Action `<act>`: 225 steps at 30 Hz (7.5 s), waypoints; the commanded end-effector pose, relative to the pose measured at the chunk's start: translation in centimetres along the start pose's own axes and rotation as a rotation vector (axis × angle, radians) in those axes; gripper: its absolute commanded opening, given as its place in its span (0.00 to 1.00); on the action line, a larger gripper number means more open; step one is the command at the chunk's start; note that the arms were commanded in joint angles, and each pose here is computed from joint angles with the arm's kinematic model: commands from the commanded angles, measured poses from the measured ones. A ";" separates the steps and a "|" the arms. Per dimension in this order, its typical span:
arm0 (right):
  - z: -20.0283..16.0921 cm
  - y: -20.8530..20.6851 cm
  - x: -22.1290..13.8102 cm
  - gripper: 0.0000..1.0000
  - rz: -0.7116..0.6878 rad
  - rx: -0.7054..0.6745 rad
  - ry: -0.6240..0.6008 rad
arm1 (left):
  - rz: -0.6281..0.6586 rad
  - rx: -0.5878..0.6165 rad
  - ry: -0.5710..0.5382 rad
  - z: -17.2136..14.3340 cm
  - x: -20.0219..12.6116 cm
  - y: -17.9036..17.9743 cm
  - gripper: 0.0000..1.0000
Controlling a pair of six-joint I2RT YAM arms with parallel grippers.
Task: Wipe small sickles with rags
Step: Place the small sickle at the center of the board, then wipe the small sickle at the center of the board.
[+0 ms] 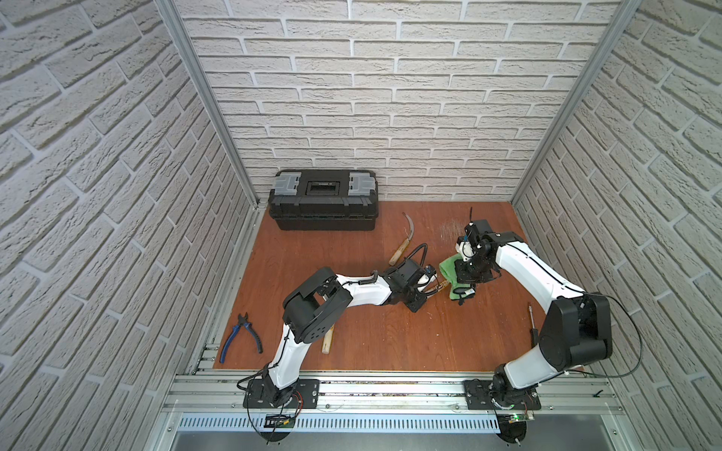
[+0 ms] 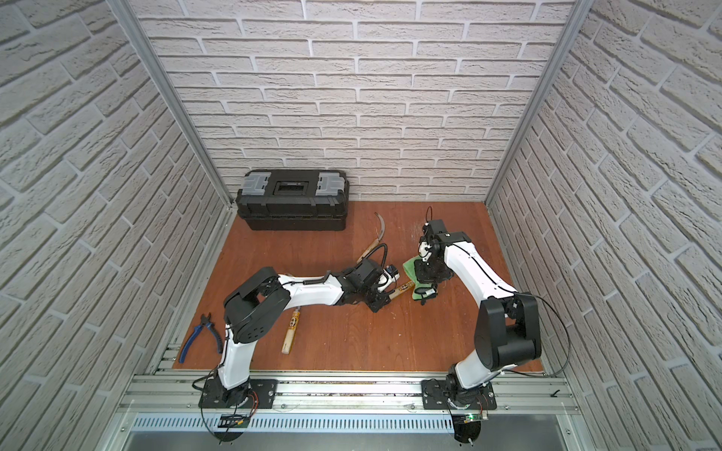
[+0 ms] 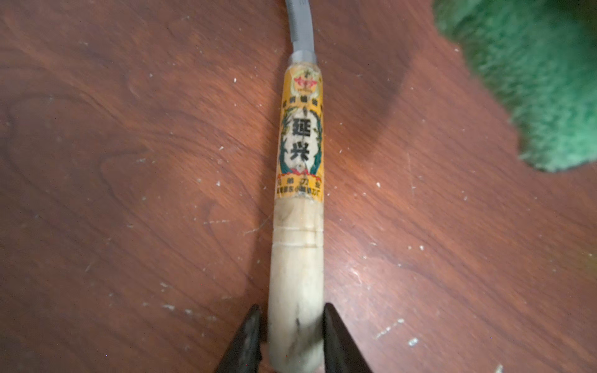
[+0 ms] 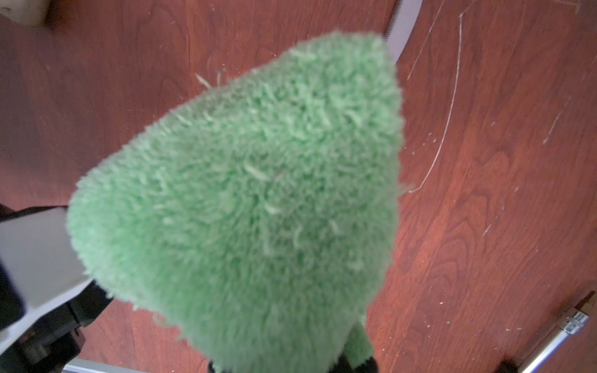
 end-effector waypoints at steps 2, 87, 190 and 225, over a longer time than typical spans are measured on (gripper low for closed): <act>0.8 -0.1 0.8 0.03 -0.038 -0.011 0.040 | 0.015 -0.032 -0.015 -1.3 0.2 -0.3 0.28; -2.4 5.9 4.5 0.03 0.198 0.065 0.114 | -0.021 -0.036 -0.187 -2.2 1.1 -1.3 0.00; 1.8 2.8 10.0 0.03 0.131 0.141 0.062 | -0.040 -0.054 -0.116 -3.5 -3.1 -1.2 0.00; 1.1 0.1 -2.4 0.03 0.307 0.140 -0.184 | -0.070 0.018 -0.021 3.2 -3.0 0.8 0.43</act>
Point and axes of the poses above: each gripper's point midway between its finger pads, its own x axis out along the fingers, its own y axis along the line the jaws close on, z = x × y, the point moved 7 cm from there along -x, back along the fingers, and after that the axes turned 14 degrees about x, right-handed, at the moved point
